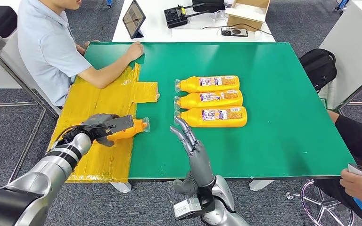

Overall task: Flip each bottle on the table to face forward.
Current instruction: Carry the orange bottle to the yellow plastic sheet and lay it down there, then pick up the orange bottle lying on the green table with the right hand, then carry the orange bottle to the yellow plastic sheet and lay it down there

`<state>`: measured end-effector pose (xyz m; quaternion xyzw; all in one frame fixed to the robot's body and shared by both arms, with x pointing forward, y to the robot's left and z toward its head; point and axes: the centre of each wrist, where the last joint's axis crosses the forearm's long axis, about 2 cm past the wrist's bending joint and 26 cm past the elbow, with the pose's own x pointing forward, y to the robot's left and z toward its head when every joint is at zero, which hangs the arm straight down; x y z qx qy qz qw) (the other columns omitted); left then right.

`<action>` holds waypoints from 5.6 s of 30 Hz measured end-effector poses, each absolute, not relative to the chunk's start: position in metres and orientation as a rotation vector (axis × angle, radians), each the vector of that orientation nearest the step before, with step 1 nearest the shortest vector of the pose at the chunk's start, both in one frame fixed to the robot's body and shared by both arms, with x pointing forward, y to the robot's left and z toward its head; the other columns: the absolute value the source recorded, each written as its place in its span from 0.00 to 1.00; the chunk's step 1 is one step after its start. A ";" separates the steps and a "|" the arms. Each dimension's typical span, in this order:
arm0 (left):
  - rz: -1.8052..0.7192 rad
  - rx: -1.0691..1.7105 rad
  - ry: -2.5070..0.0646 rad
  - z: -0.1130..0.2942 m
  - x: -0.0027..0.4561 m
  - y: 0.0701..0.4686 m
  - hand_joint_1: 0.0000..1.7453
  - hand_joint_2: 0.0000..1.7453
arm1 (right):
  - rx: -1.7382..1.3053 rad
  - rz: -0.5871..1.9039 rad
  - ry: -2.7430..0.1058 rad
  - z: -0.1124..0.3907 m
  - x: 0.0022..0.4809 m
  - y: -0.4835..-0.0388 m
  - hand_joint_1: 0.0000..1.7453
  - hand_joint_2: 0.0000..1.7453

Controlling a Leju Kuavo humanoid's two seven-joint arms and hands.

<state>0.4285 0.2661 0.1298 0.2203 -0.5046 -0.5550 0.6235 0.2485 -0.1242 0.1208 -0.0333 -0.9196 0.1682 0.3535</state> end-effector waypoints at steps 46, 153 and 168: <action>0.236 -0.081 -2.177 0.140 0.281 0.252 0.00 1.00 | -0.579 0.869 -1.958 0.080 0.269 -0.227 0.00 1.00; -0.029 -0.573 -1.976 0.125 0.211 0.126 0.00 1.00 | 0.137 0.652 -1.864 0.063 0.258 -0.094 1.00 1.00; -0.012 -0.606 -1.930 0.128 0.217 0.125 1.00 1.00 | 0.164 0.710 -1.878 0.072 0.258 -0.077 0.00 0.75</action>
